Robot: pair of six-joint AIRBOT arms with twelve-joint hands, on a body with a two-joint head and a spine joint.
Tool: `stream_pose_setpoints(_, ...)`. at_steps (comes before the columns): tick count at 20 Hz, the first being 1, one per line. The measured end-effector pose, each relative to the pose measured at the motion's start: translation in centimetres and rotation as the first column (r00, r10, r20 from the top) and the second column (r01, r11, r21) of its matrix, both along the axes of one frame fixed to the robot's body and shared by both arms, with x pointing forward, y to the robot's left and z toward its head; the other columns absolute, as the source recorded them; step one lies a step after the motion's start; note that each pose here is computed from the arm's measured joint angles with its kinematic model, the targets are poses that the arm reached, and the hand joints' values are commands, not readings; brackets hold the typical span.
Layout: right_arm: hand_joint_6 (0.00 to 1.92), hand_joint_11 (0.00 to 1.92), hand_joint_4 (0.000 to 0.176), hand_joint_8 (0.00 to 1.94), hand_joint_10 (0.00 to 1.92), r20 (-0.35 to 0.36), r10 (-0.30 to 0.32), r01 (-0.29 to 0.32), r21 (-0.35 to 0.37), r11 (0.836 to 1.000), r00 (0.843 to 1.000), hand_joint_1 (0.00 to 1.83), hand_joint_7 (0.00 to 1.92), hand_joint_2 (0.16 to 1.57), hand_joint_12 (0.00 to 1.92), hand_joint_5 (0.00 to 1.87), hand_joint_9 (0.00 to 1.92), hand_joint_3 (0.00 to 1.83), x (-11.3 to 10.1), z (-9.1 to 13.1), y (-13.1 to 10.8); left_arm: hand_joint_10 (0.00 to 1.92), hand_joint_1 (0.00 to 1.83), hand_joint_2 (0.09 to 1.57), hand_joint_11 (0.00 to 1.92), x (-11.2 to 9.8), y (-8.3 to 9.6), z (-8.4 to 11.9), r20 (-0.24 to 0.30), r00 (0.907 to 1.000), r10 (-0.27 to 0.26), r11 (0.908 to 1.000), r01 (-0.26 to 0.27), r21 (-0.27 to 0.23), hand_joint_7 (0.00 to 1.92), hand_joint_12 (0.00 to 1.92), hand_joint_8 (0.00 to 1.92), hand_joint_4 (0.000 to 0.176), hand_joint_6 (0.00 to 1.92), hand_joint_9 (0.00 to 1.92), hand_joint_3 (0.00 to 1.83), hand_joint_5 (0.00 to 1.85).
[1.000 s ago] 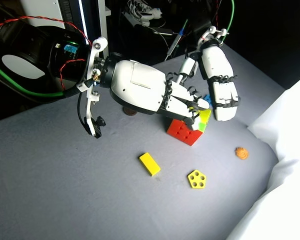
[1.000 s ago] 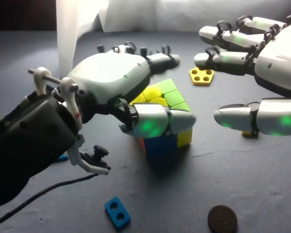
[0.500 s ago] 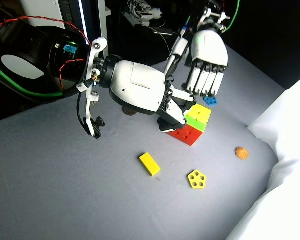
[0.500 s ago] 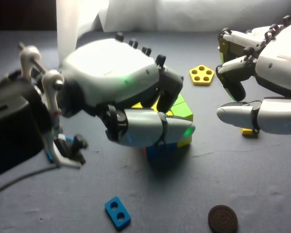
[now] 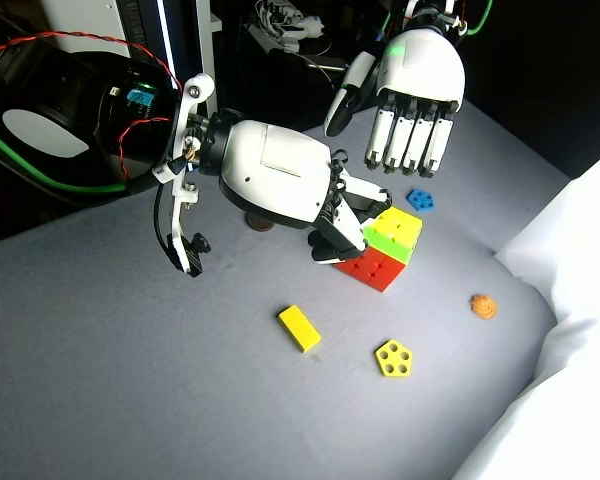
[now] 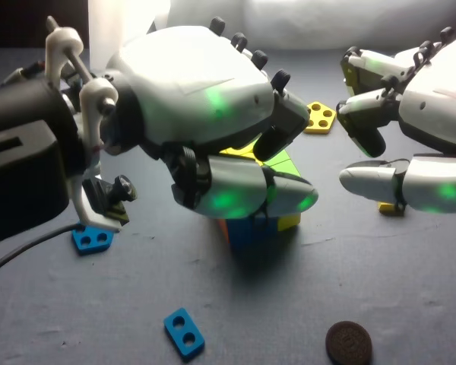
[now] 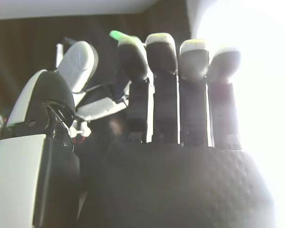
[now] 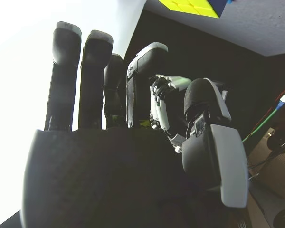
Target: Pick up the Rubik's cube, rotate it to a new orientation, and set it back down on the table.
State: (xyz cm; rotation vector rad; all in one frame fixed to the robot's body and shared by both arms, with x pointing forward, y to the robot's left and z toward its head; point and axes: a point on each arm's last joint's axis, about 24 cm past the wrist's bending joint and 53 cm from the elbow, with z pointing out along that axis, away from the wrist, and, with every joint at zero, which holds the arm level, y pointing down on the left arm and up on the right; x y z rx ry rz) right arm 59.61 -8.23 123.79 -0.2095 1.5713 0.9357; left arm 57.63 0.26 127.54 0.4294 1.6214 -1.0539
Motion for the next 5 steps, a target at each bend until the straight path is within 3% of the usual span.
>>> stream_pose_setpoints(5, 1.76, 0.58, 0.000, 1.81, 1.92, 0.000, 0.000, 0.000, -0.001, 1.000, 1.000, 0.10, 0.79, 1.30, 1.92, 0.58, 0.73, 0.00, 0.00, -0.02, 0.00, 1.88, 0.08, 1.27, 0.56, 0.09, -0.09, 1.00, 0.007, 1.0000, 0.001, 1.0000, -0.001, -0.004, 0.84, 1.92, 1.72, 0.000, 1.58, 0.77, 0.00, 0.71)
